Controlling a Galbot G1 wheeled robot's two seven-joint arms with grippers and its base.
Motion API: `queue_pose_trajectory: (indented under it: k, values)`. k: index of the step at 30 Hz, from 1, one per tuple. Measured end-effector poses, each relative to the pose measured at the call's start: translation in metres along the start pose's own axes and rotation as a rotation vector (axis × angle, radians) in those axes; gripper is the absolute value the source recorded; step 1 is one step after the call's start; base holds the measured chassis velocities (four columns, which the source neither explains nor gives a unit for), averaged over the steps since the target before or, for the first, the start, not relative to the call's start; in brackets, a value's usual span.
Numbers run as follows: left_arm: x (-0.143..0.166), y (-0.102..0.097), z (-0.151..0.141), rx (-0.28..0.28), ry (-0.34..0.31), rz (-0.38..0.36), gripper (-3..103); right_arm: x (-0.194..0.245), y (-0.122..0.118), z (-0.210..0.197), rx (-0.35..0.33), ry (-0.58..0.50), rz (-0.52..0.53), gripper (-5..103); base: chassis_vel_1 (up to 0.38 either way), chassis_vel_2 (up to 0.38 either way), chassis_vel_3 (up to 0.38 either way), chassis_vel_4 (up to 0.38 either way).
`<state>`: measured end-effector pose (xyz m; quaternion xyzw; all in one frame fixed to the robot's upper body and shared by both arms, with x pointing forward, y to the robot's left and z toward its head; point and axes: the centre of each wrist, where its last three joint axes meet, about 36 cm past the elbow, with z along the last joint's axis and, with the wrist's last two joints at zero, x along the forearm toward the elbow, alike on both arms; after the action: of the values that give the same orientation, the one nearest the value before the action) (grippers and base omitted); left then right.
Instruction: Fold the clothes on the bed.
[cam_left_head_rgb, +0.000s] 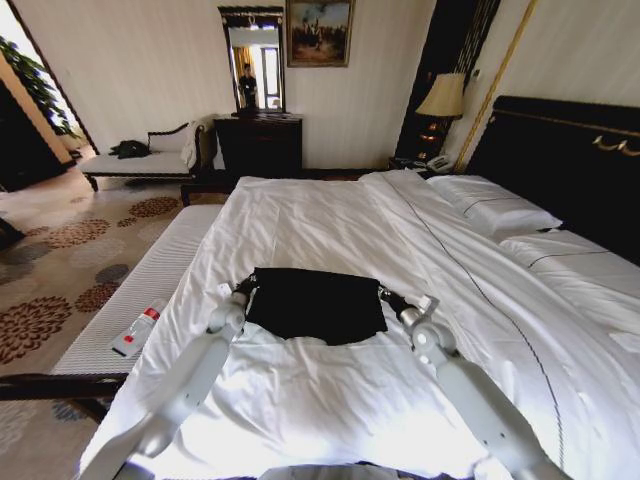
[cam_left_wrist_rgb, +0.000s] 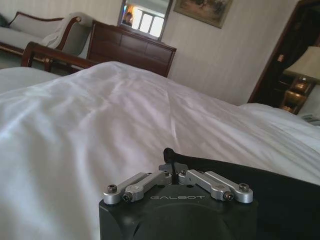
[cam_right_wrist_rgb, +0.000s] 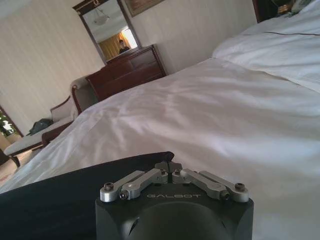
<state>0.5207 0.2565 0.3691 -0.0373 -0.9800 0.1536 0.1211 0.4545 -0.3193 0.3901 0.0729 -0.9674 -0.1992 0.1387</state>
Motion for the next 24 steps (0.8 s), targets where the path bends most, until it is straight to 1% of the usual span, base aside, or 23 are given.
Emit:
queue_pose_trajectory:
  k: [2,3,7,8,10,12,14,16,20,24]
  values:
    - [0.016,0.006,0.006,-0.006,0.0,0.003,1,0.011,0.005,0.005,0.007,-0.003,-0.011,0,0.0,0.0,0.0,0.0]
    - [0.016,0.006,0.006,-0.006,0.0,0.003,1,0.011,0.005,0.005,0.007,-0.003,-0.011,0,0.0,0.0,0.0,0.0]
    - [0.042,0.015,0.016,-0.021,0.001,0.004,1,0.031,0.014,0.024,0.027,0.014,-0.031,0,0.0,0.0,0.0,0.0]
    - [0.042,0.015,0.016,-0.021,0.001,0.004,1,0.031,0.014,0.024,0.027,0.014,-0.031,0,0.0,0.0,0.0,0.0]
    - [0.054,0.02,0.02,-0.033,0.003,0.007,1,0.042,0.019,0.039,0.024,0.032,-0.036,0,0.0,0.0,0.0,0.0]
    - [0.058,0.022,0.021,-0.036,0.004,0.005,1,0.045,0.02,0.043,0.022,0.04,-0.037,0,0.0,0.0,0.0,0.0]
    - [0.072,0.031,0.022,-0.042,0.0,-0.012,1,0.049,0.023,0.055,0.019,0.058,-0.042,0,0.0,0.0,0.0,0.0]
    - [0.081,0.037,0.021,-0.046,-0.005,-0.026,1,0.053,0.024,0.059,0.015,0.067,-0.044,0,0.0,0.0,0.0,0.0]
    - [0.093,0.043,0.02,-0.055,-0.011,-0.037,1,0.057,0.02,0.063,0.014,0.079,-0.041,0,0.0,0.0,0.0,0.0]
    - [0.098,0.043,0.016,-0.064,-0.019,-0.035,1,0.058,0.013,0.059,-0.001,0.074,-0.026,0,0.0,0.0,0.0,0.0]
